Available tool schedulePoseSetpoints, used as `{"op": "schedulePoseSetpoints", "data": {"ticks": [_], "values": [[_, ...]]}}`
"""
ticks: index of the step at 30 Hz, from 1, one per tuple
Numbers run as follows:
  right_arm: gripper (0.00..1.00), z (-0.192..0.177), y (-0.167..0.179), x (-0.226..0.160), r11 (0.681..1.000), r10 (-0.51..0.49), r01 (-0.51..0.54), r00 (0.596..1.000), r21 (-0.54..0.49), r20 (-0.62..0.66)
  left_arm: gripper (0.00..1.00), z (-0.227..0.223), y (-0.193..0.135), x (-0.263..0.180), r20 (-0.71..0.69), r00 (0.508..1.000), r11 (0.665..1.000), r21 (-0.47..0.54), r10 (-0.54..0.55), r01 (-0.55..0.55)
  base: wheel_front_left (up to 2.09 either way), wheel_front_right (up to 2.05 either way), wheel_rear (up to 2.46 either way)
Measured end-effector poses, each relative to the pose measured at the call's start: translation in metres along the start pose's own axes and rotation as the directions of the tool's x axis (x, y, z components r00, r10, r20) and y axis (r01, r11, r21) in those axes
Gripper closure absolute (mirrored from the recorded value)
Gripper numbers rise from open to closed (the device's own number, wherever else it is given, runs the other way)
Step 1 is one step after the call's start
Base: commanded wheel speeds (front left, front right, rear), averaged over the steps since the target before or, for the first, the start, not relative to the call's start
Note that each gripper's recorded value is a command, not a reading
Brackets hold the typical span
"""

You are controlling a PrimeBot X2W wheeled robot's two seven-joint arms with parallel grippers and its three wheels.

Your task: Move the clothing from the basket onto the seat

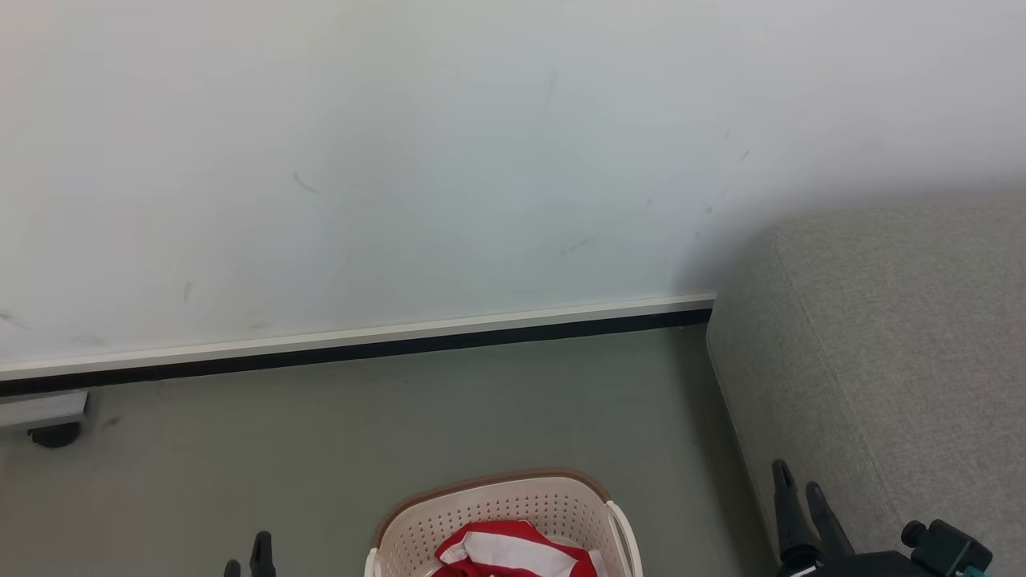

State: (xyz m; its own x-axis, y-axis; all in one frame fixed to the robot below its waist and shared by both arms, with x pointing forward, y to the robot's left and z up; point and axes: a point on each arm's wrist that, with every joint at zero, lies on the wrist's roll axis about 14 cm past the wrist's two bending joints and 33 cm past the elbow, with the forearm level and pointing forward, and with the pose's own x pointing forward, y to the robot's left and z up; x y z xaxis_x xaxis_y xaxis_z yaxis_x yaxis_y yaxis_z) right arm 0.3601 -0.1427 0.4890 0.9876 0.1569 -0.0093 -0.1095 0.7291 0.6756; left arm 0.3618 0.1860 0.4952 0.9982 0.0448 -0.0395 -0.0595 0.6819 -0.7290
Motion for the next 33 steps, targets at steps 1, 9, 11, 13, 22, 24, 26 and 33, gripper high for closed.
{"op": "schedulePoseSetpoints", "data": {"ticks": [1,9,11,13,22,24,26,33], "values": [[0.0,-0.001,0.0,0.0,0.999,0.003,-0.004,1.0,-0.037,-0.009,0.0,0.0,0.0,0.0,0.002,1.0,1.0,0.017,0.0,0.0,0.0,0.0,0.0],[0.0,0.001,0.008,0.001,0.987,0.029,-0.032,0.999,-0.16,-0.02,0.0,-0.006,0.006,-0.003,-0.008,1.0,0.99,0.14,0.013,-0.011,0.0,0.0,0.0],[0.0,0.001,0.009,0.001,0.984,0.03,-0.034,0.999,-0.177,-0.023,0.0,-0.009,0.007,-0.004,-0.016,1.0,0.984,0.179,0.013,-0.01,0.0,0.0,0.0],[0.0,0.0,0.009,-0.001,0.979,0.031,-0.037,0.999,-0.2,-0.032,0.0,-0.012,0.006,-0.004,-0.024,1.0,0.976,0.216,0.011,-0.005,0.0,0.0,0.0],[0.0,-0.004,0.01,-0.004,0.955,0.027,-0.043,0.998,-0.293,-0.058,0.0,-0.009,-0.002,-0.002,-0.006,1.0,0.946,0.323,-0.025,0.025,0.0,0.0,0.0],[0.0,-0.005,0.01,-0.004,0.948,0.027,-0.045,0.998,-0.316,-0.064,0.0,-0.008,-0.003,-0.002,-0.004,1.0,0.937,0.349,-0.03,0.029,0.0,0.0,0.0],[0.0,-0.005,0.011,-0.004,0.941,0.028,-0.048,0.997,-0.334,-0.066,0.0,-0.006,-0.003,-0.002,0.001,0.999,0.93,0.367,-0.035,0.032,0.0,0.0,0.0],[0.0,-0.009,0.013,-0.006,0.917,0.027,-0.06,0.996,-0.395,-0.087,0.0,-0.006,-0.008,-0.003,-0.001,0.998,0.901,0.429,-0.07,0.064,0.0,0.0,0.0]]}}
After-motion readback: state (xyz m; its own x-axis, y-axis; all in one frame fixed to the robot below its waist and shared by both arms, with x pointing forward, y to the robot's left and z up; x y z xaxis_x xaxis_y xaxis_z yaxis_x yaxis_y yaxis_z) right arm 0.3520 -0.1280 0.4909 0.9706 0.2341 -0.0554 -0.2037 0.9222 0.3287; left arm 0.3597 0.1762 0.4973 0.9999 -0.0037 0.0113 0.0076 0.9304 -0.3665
